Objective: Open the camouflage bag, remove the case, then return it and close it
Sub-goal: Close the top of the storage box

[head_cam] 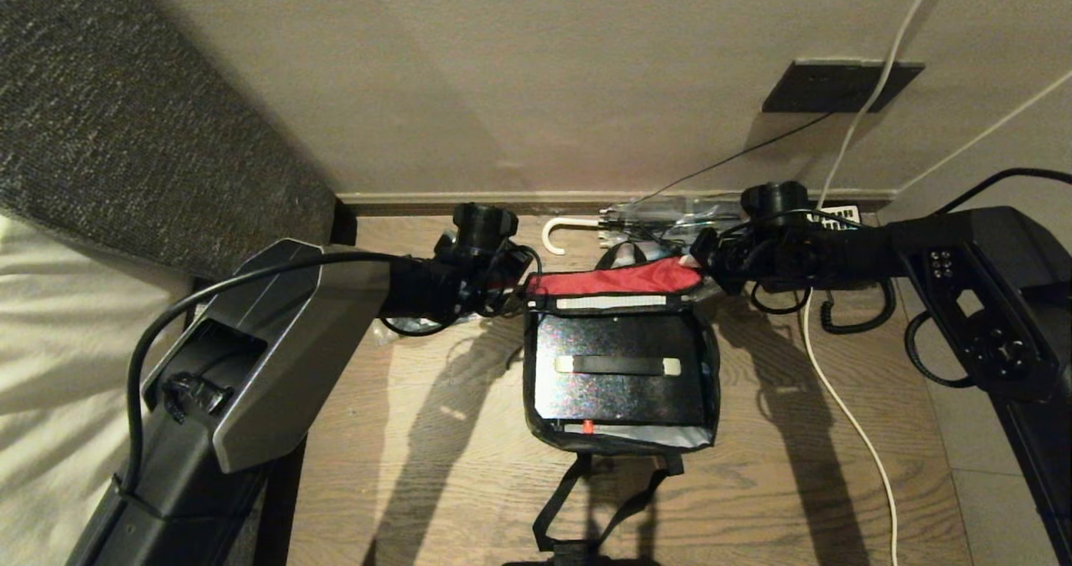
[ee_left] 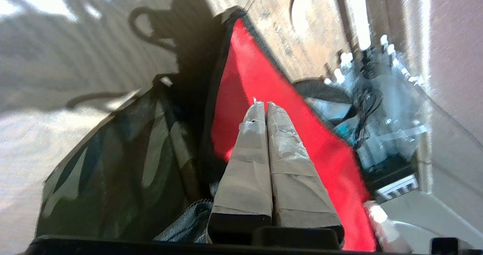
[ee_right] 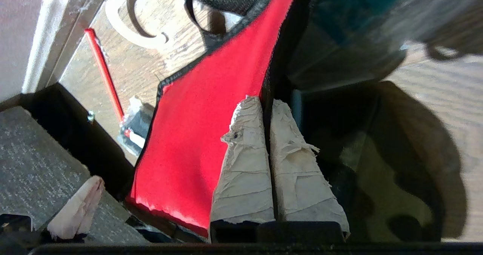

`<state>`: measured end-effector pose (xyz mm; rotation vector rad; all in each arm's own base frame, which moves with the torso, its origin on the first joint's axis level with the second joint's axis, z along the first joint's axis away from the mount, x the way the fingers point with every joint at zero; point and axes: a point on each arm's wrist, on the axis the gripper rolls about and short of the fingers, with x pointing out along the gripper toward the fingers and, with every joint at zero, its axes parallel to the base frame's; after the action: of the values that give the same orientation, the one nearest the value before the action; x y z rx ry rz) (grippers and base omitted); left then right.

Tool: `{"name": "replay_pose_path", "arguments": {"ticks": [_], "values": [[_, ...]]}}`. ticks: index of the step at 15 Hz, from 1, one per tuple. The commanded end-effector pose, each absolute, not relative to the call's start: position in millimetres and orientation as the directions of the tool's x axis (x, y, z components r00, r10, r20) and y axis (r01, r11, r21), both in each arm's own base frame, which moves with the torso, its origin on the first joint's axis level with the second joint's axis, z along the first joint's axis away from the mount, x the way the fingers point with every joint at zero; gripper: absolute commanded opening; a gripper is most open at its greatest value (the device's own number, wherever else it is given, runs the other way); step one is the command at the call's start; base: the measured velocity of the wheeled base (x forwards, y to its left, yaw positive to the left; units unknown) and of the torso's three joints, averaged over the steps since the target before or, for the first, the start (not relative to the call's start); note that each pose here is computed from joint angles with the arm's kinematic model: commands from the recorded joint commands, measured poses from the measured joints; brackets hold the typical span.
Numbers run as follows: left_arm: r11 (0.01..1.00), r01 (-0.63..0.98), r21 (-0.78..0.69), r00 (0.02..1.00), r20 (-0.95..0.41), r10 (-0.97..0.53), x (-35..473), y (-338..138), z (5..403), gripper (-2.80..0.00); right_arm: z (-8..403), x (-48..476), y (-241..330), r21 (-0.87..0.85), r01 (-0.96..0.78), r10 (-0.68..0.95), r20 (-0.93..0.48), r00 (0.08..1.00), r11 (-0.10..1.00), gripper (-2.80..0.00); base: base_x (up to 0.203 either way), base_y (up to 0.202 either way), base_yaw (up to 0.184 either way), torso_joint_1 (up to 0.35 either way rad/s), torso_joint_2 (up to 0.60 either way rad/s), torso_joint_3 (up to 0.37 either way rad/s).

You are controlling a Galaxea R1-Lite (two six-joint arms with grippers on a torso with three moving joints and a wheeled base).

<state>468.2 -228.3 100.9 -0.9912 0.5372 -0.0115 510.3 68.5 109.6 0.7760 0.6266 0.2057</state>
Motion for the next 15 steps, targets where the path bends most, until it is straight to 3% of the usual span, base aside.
{"name": "replay_pose_path", "arguments": {"ticks": [1,15], "values": [[0.548,-0.226,-0.806,0.877,-0.414,-0.246,467,-226,110,-2.80,121,506,70,0.699,0.037,0.399,-0.450,0.799,0.714,-2.80,0.000,0.000,0.000,0.000,0.00,0.000],[0.551,-0.234,-0.801,0.882,-0.413,-0.226,466,-213,126,-2.80,145,478,88,0.542,-0.070,0.424,-0.565,0.708,0.838,-2.80,0.000,0.000,0.000,0.000,0.00,0.000]]}}
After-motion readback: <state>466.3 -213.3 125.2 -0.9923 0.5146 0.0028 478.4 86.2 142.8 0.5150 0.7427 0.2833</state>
